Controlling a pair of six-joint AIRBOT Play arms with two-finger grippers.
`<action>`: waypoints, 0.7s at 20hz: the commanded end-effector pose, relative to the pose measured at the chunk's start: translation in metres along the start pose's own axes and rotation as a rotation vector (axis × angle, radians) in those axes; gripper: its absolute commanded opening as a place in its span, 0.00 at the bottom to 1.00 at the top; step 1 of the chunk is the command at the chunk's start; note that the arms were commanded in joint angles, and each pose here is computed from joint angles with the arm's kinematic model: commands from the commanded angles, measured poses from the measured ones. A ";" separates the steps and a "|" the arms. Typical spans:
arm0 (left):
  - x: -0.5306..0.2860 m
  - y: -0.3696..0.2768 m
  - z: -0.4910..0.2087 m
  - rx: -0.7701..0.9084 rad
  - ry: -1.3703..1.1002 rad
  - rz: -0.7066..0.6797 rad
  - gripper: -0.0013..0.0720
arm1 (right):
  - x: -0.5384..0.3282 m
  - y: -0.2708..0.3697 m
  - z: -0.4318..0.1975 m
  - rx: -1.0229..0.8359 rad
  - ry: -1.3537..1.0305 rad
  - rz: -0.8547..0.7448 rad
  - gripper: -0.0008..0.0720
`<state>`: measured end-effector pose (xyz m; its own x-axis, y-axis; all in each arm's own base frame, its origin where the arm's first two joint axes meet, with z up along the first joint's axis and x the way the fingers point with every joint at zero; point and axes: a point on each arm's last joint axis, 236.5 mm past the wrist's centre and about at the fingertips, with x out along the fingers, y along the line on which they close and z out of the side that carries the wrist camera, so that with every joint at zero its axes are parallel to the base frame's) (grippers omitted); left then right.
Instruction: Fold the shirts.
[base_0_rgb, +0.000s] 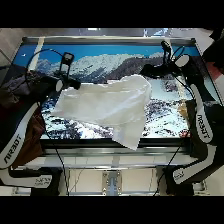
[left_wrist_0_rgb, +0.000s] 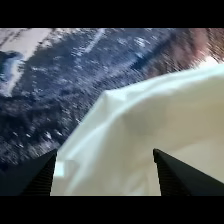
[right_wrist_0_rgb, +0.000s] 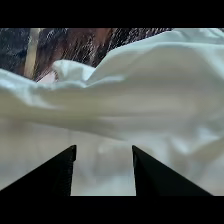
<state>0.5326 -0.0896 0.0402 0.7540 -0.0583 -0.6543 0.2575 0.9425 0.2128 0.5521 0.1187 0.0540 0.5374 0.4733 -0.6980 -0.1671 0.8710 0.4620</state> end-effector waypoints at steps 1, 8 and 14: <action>-0.012 0.062 0.062 -0.162 -0.185 0.086 0.98 | 0.007 -0.001 0.038 0.021 -0.141 0.006 0.57; -0.249 0.303 -0.005 -0.625 -0.233 0.579 0.98 | -0.236 -0.077 0.026 -0.097 0.023 -0.379 0.57; -0.270 0.273 -0.245 -1.232 0.189 0.618 0.97 | -0.361 -0.099 -0.044 0.086 -0.072 -0.482 0.57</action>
<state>0.3209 0.2759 0.1709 0.5542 0.5508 -0.6241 -0.7371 0.6731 -0.0604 0.3966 -0.1143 0.2345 0.6148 0.0414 -0.7876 0.0947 0.9875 0.1259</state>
